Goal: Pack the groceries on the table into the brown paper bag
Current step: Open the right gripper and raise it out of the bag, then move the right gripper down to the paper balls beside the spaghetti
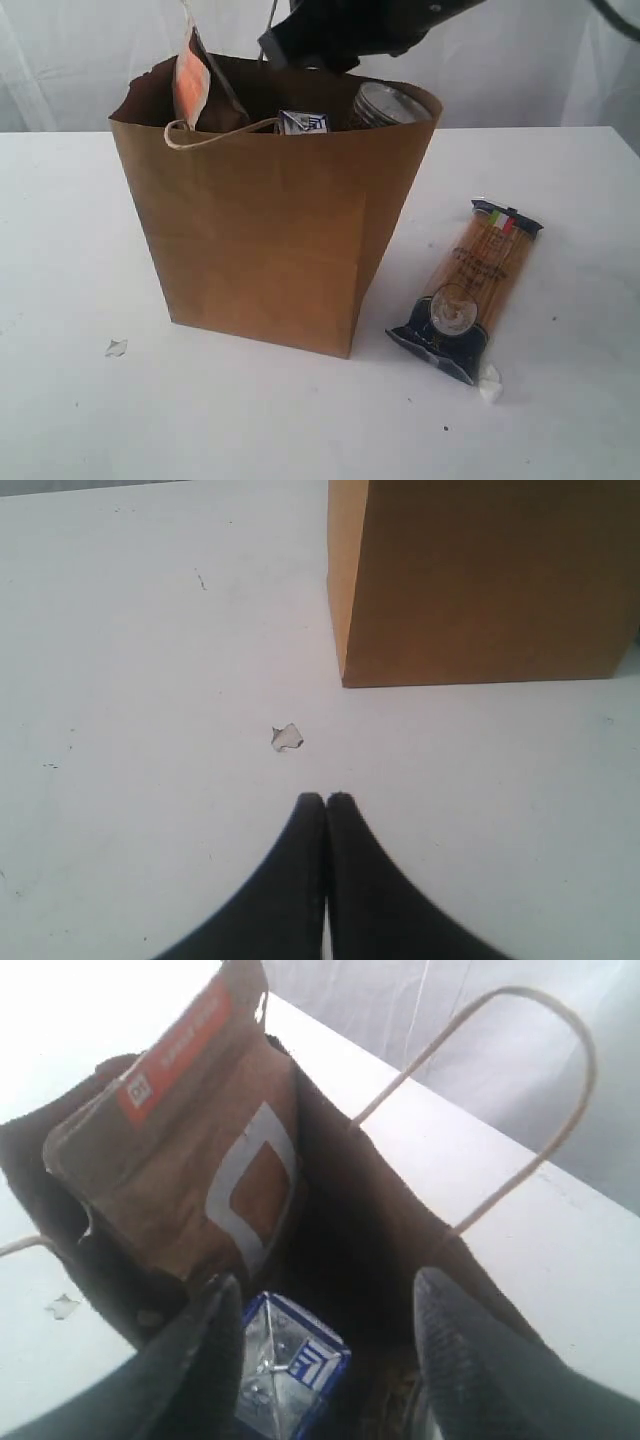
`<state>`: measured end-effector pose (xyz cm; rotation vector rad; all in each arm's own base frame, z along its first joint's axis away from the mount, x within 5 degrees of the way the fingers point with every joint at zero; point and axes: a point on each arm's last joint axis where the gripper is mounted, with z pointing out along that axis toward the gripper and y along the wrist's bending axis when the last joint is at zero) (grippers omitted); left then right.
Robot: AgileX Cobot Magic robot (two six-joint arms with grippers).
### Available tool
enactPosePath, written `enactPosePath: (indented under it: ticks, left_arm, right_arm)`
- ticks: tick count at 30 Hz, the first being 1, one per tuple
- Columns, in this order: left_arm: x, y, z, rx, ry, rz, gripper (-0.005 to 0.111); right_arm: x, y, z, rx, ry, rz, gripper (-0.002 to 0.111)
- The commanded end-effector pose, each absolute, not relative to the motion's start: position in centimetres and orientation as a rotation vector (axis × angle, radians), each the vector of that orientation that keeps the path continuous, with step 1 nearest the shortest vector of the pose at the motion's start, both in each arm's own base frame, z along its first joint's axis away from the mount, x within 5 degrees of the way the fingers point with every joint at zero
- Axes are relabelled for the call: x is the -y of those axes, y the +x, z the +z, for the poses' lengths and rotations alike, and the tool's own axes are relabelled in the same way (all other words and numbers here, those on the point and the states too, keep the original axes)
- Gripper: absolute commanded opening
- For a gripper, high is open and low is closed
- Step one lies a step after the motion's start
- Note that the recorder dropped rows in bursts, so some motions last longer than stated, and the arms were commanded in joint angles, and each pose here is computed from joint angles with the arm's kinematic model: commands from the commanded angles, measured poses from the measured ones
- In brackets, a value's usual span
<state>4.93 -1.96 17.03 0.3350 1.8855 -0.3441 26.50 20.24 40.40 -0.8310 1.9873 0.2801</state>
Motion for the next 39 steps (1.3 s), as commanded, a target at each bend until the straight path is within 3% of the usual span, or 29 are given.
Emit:
enactPosePath:
  ticks: [1, 16, 25, 39]
  left_arm:
    - [1.9, 4.9, 16.9, -1.89, 0.33, -0.348, 0.001]
    - [1.9, 4.9, 16.9, -1.89, 0.33, -0.348, 0.001]
    - [1.9, 4.9, 16.9, -1.89, 0.33, -0.348, 0.001]
    - [1.9, 4.9, 16.9, -1.89, 0.33, -0.348, 0.001]
  right_arm:
    - [-18.1, 24.9, 42.4, -1.982, -0.797, 0.191, 0.05]
    - [-10.5, 16.1, 41.4, -2.012, -0.696, 0.159, 0.05]
    - [-8.6, 13.7, 36.6, -2.194, -0.709, 0.114, 0.05]
    - [-6.4, 15.4, 26.8, -2.598, -0.47, 0.107, 0.05]
